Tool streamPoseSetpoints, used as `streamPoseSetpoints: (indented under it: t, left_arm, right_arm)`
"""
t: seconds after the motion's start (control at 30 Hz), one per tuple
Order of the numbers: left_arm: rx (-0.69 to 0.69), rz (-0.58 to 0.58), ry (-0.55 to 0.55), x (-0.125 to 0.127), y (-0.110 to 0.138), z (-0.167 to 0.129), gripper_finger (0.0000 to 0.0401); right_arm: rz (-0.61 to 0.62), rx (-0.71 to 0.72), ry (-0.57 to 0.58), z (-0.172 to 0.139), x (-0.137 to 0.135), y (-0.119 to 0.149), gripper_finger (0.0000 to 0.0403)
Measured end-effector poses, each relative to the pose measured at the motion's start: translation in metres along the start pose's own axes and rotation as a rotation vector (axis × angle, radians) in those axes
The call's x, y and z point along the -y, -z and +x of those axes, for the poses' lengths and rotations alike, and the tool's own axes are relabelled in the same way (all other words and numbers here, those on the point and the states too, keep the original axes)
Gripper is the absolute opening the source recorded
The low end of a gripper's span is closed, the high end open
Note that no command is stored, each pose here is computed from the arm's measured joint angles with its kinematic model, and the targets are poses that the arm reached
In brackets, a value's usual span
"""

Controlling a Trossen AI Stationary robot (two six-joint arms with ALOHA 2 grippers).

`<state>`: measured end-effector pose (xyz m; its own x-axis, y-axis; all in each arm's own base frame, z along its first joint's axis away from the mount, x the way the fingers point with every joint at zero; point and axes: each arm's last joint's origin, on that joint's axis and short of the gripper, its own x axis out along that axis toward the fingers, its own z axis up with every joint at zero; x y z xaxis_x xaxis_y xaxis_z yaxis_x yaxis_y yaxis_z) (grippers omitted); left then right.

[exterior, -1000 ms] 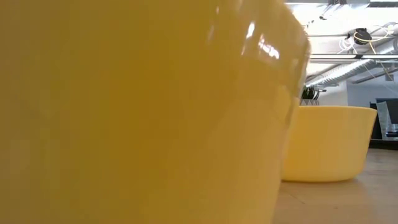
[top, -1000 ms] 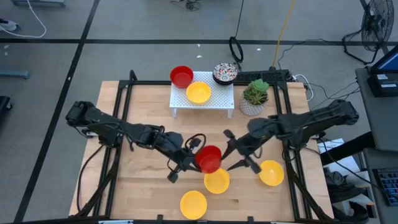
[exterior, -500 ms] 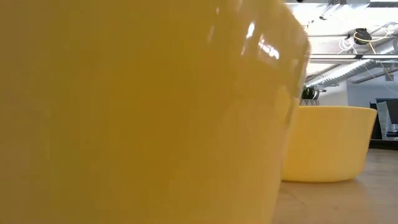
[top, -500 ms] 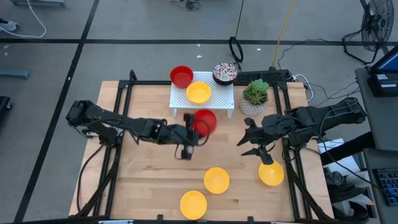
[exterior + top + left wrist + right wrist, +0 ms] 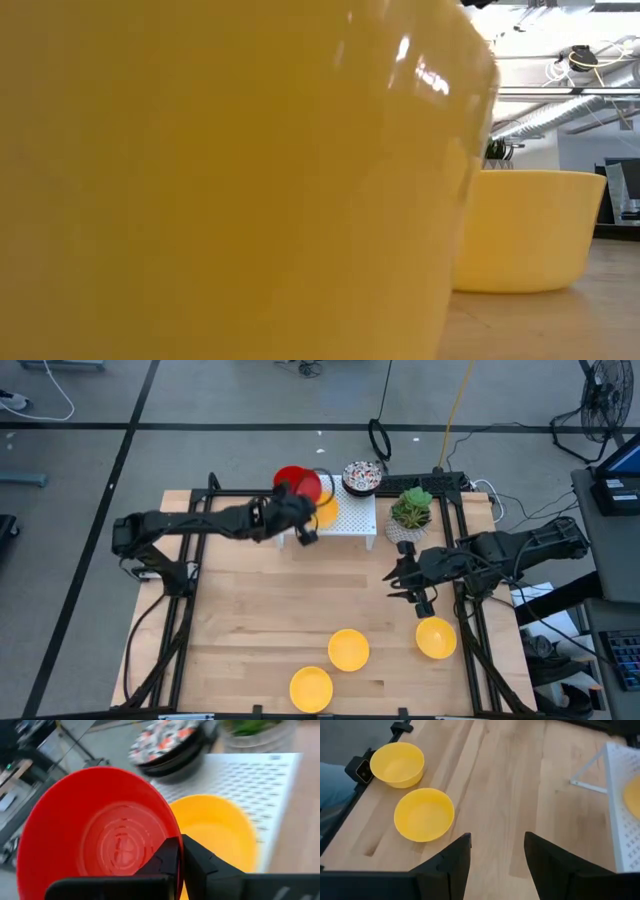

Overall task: Pick & Place Mini bowls
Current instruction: Stack the red bowl on the other red bowls on the shelf

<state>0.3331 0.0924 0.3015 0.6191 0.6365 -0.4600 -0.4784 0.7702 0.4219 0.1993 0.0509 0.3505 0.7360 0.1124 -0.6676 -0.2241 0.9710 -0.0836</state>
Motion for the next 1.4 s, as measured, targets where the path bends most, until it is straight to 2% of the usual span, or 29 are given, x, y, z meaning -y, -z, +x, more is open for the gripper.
streamPoseSetpoints:
  t: [0.17,0.43,0.57,0.7,0.9,1.2,1.3,1.4]
  left_arm:
    - [-0.040,-0.053,-0.072,-0.028,0.008,0.013,0.0011]
    - [-0.070,-0.130,-0.112,-0.051,0.015,0.022,0.0018]
    - [-0.100,-0.186,-0.057,-0.054,0.021,0.024,0.0006]
    - [-0.123,-0.200,-0.071,-0.057,0.024,0.025,0.0016]
    - [-0.123,-0.202,-0.073,-0.058,0.024,0.026,0.0029]
    - [-0.124,-0.179,-0.072,-0.058,0.024,0.026,0.0031]
    - [-0.122,-0.187,-0.073,-0.058,0.024,0.026,0.0045]
    - [-0.121,-0.200,-0.074,-0.058,0.024,0.026,0.0078]
  right_arm:
    - [0.000,0.011,0.000,0.000,0.000,-0.001,0.0171]
    - [0.046,0.011,0.000,0.000,0.000,-0.001,0.0171]
    - [0.062,0.011,0.000,0.000,0.000,-0.001,0.0171]
    - [0.062,0.011,-0.003,0.000,0.000,-0.001,0.0171]
    - [0.062,0.013,-0.003,0.002,0.000,0.000,0.0171]
    - [0.059,-0.024,-0.003,0.022,-0.003,0.016,0.0171]
    - [0.075,-0.030,-0.001,0.023,-0.003,0.018,0.0171]
    - [0.108,-0.030,-0.001,0.023,-0.003,0.018,0.0171]
